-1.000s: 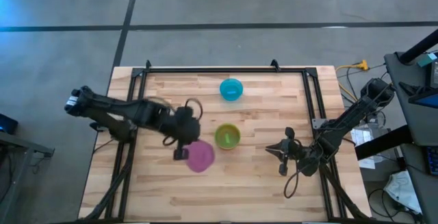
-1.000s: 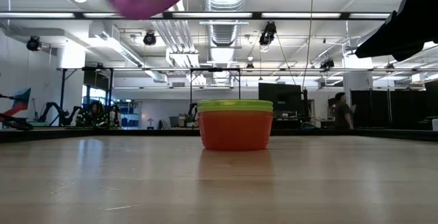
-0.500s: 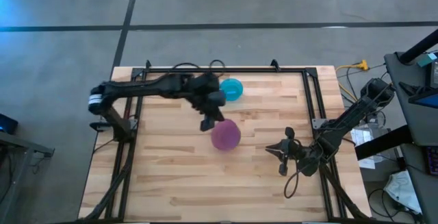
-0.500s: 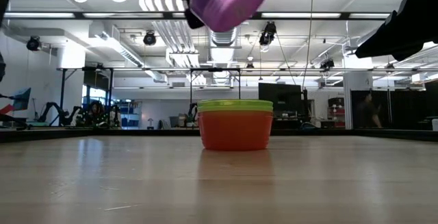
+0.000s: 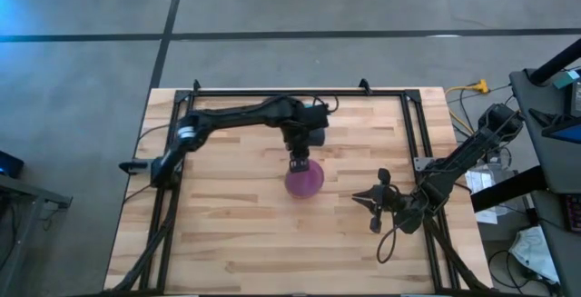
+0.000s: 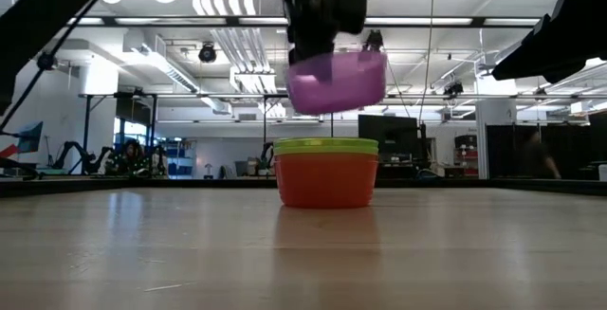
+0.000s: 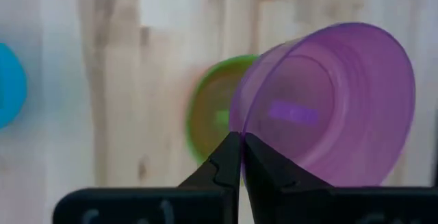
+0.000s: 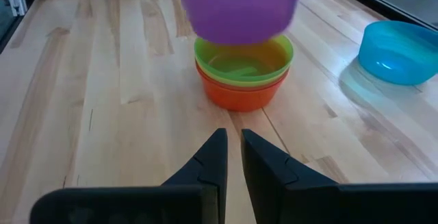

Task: Nest bowls inside each other
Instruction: Stack the purple bowl on top of the green bowl, then stack the blue bowl on top of the purple bowl

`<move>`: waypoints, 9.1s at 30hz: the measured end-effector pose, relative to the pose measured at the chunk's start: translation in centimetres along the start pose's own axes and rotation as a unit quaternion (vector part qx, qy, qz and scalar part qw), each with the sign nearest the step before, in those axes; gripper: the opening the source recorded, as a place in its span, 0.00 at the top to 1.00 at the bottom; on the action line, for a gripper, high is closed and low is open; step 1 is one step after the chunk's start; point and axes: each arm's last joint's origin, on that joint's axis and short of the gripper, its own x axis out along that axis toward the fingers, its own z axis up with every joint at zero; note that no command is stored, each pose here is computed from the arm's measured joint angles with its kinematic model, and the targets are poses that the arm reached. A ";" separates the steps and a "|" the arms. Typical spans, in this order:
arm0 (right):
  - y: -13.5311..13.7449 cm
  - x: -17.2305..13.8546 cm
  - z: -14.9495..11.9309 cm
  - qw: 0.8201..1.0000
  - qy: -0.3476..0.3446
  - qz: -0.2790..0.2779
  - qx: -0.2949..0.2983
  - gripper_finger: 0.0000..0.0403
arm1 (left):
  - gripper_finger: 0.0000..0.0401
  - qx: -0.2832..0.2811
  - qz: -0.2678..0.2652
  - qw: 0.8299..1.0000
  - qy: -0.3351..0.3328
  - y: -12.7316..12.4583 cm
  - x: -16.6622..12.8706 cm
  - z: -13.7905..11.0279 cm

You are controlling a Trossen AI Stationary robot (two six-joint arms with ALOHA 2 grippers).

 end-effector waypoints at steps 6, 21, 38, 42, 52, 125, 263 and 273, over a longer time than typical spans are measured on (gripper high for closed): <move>0.0 0.0 0.0 1.000 0.000 0.000 0.000 0.91 | 1.00 -0.001 0.014 1.000 0.027 0.9 1.2 0.7; 0.0 0.0 0.0 1.000 0.000 0.000 -0.005 0.91 | 1.00 -0.001 0.009 0.999 0.050 2.4 2.8 0.6; 0.0 0.0 0.0 1.000 0.000 0.000 -0.005 0.91 | 1.00 -0.004 0.004 0.997 0.083 3.2 5.4 0.3; 0.0 0.0 0.0 1.000 0.000 0.001 -0.004 0.91 | 1.00 0.006 0.001 0.995 0.095 3.2 5.9 0.0; 0.0 0.0 0.0 1.000 0.001 0.002 0.000 0.91 | 1.00 0.063 0.002 0.993 0.097 2.8 6.1 0.0; -7.3 6.8 3.1 0.931 -0.332 0.116 0.101 0.91 | 0.83 0.086 0.019 0.778 -0.623 -6.2 2.3 -25.1; 0.9 9.4 15.5 0.949 0.136 0.129 -0.252 0.98 | 0.83 0.043 0.184 0.827 -0.530 -4.6 5.2 -26.3; 0.8 9.4 15.5 0.950 0.136 0.128 -0.251 0.98 | 0.83 0.044 0.184 0.827 -0.530 -4.6 5.2 -26.3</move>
